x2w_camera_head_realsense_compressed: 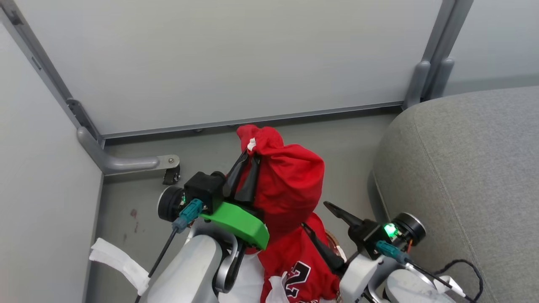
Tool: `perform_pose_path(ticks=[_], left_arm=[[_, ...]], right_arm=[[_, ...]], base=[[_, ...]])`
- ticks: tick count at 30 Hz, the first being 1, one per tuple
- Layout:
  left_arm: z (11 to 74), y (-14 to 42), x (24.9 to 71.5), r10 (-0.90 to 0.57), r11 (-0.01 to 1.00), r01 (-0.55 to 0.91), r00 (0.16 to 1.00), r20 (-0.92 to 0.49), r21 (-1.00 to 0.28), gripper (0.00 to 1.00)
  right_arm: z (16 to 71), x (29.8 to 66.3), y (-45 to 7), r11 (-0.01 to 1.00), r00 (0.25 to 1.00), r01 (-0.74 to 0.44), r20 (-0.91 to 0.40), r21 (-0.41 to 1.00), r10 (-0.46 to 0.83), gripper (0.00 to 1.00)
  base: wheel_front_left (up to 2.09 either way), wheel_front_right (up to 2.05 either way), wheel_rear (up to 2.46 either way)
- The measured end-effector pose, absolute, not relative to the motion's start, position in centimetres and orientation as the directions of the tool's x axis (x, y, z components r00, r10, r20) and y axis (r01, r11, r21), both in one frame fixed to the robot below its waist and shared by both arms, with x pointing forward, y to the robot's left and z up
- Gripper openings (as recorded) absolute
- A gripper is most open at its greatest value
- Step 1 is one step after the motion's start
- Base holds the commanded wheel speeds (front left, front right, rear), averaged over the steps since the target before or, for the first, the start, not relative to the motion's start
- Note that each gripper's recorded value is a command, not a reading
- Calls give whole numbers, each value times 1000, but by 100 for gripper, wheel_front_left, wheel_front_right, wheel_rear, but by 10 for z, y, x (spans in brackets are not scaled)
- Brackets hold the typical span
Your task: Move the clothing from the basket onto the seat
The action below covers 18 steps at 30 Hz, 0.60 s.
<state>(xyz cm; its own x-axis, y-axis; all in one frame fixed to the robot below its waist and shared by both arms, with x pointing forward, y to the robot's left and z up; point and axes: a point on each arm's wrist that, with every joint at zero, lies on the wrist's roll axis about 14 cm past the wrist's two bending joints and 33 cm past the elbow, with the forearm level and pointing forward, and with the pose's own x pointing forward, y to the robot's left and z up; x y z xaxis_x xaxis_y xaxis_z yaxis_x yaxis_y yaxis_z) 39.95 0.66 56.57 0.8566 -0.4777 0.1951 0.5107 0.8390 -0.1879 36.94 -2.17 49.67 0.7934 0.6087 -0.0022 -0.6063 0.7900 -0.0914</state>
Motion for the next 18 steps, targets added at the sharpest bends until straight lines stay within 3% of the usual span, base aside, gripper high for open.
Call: perform_pose_path(ticks=[10,11,12,13,18], left_arm=[[560,6,398,-491,830,519,854,173,-205,0],[560,7,398,-489,830,517,855,172,-208,0],[559,7,398,-488,831,515,856,169,-209,0],[559,9,398,-484,832,511,859,167,-217,0],[556,12,399,-473,837,498,867,159,-228,0]], right_arm=[[510,386,29,692,696,-713,5,-110,718,100],[509,386,32,689,692,-717,5,-101,722,43],[508,385,36,687,690,-721,1,-87,724,14],[508,386,38,689,690,-722,3,-71,724,0],[507,386,41,696,697,-717,8,-34,717,0]], base=[[0,0,0],[0,0,0],[0,0,0],[0,0,0],[0,0,0]])
